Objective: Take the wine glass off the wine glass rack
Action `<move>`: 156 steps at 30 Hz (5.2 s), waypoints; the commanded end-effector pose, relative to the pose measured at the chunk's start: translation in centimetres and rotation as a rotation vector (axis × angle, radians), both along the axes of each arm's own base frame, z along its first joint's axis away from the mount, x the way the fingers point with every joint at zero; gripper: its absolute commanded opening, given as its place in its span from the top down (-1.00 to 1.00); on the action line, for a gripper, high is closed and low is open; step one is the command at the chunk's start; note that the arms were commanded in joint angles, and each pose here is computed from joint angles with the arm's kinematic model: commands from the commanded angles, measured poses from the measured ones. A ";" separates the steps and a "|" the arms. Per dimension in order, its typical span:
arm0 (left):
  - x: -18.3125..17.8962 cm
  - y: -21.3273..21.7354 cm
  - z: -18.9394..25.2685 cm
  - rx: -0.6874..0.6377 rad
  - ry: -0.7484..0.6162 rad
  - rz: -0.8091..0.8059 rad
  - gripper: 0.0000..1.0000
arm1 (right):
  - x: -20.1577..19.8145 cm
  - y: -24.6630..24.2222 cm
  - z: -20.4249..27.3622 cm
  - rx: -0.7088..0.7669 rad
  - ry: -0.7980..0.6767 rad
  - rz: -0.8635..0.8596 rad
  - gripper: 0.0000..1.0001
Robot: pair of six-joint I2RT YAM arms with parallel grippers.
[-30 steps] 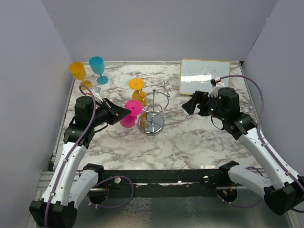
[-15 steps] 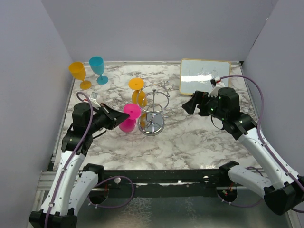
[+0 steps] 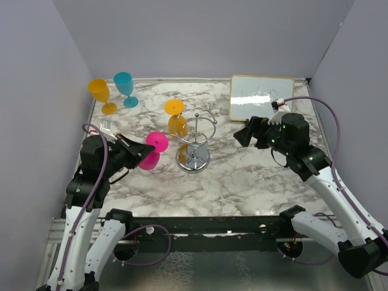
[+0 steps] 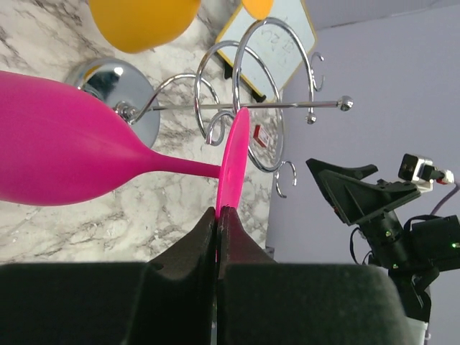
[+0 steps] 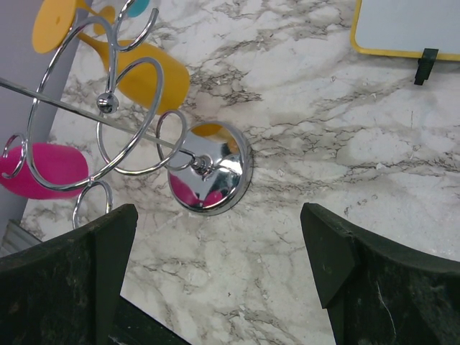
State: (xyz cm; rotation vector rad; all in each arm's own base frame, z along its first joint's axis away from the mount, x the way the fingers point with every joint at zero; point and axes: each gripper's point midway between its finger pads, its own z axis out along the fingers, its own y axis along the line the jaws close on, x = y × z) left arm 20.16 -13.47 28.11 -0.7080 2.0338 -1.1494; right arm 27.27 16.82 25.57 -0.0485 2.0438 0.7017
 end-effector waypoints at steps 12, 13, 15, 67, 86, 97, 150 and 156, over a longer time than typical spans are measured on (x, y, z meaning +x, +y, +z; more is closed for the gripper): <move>3.6 5.4 14.9 0.486 -0.684 0.164 1.00 | 0.0 1.0 7.1 -0.003 -0.223 0.119 -0.96; 3.9 4.9 16.3 0.500 -0.748 0.143 1.00 | -0.3 1.5 7.7 -0.012 -0.245 0.168 -0.96; 4.3 3.6 19.1 0.516 -0.881 0.080 1.00 | -1.0 2.4 9.3 -0.009 -0.292 0.250 -0.96; -1.9 -15.7 18.7 0.199 -1.324 -0.814 1.00 | -9.6 9.2 21.9 0.426 -0.801 0.895 0.96; -2.0 -14.4 14.9 0.255 -1.021 -0.836 -0.88 | -12.9 4.3 9.7 -0.662 -1.635 1.001 0.96; -2.1 -13.6 18.1 0.252 -0.947 -0.789 -0.93 | -9.6 -1.2 1.1 -1.331 -1.580 0.851 0.96; 0.3 -19.6 9.5 0.462 -0.494 -0.952 1.00 | -11.4 -0.6 -0.1 -1.511 -1.732 0.937 0.34; 4.0 -17.0 15.0 0.575 -0.610 -0.702 1.00 | -11.4 -1.0 0.2 -1.439 -1.666 0.901 -0.99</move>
